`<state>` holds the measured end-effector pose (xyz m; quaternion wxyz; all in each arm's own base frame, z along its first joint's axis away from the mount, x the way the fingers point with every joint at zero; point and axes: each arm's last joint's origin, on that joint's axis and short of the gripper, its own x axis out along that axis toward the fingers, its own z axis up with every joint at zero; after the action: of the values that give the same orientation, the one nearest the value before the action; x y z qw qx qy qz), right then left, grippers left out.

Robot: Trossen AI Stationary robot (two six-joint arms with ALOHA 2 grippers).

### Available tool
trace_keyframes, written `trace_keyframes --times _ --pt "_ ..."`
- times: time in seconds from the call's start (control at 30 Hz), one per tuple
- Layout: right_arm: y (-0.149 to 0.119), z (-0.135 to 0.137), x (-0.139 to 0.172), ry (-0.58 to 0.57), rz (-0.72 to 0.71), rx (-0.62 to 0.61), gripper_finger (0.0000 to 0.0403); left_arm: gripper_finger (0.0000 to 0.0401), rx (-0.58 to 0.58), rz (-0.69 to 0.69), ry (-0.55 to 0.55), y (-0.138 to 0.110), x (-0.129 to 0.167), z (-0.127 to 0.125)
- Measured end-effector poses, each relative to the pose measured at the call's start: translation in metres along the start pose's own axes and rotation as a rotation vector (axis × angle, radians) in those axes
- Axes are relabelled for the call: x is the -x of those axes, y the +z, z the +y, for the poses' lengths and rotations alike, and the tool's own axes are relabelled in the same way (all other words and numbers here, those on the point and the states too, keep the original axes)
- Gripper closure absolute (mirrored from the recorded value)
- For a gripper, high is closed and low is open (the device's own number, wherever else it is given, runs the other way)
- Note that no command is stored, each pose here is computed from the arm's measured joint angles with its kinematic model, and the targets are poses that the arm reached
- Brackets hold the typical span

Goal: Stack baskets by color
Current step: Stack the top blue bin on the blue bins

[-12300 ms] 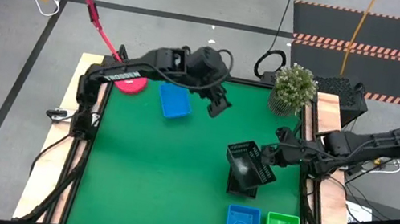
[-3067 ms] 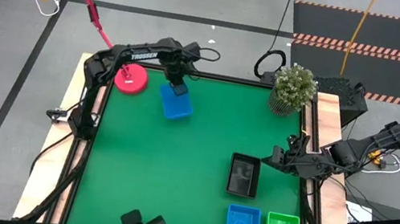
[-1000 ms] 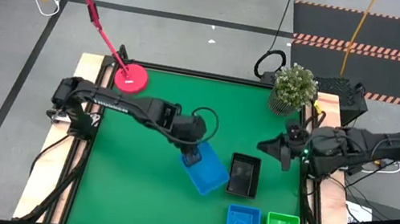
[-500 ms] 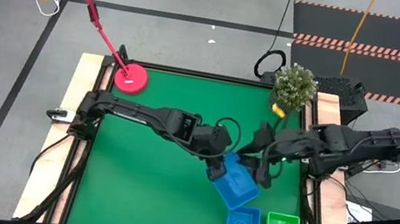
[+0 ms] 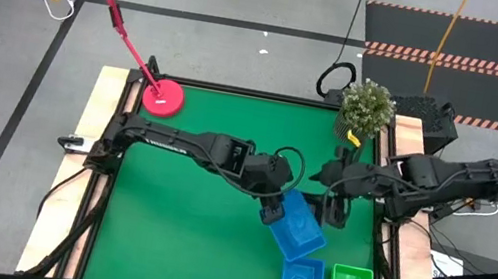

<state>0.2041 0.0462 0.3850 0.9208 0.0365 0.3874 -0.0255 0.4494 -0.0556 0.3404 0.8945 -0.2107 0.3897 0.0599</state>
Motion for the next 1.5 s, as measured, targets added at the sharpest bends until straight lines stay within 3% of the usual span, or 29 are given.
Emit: trace_keyframes --times 0.23,0.57,0.93,1.13,1.5 --pt "0.000 0.001 -0.002 0.012 -0.001 -0.045 0.0226 0.0395 -0.012 -0.009 0.013 0.005 0.000 0.008" --pt "-0.006 0.001 -0.028 0.008 -0.046 0.076 0.0241 0.0388 -0.222 -0.008 0.005 0.006 0.000 0.010" --pt "-0.023 -0.005 -0.060 0.006 -0.049 0.024 0.0249 0.0386 -0.337 -0.006 0.025 0.012 0.000 0.021" --pt "-0.024 -0.010 -0.064 -0.077 -0.057 -0.010 0.0292 0.0393 -0.370 -0.004 0.004 0.016 0.000 0.028" --pt "-0.022 -0.016 -0.064 -0.079 -0.067 -0.061 0.0390 0.0395 -0.377 -0.048 -0.038 0.021 0.000 0.027"
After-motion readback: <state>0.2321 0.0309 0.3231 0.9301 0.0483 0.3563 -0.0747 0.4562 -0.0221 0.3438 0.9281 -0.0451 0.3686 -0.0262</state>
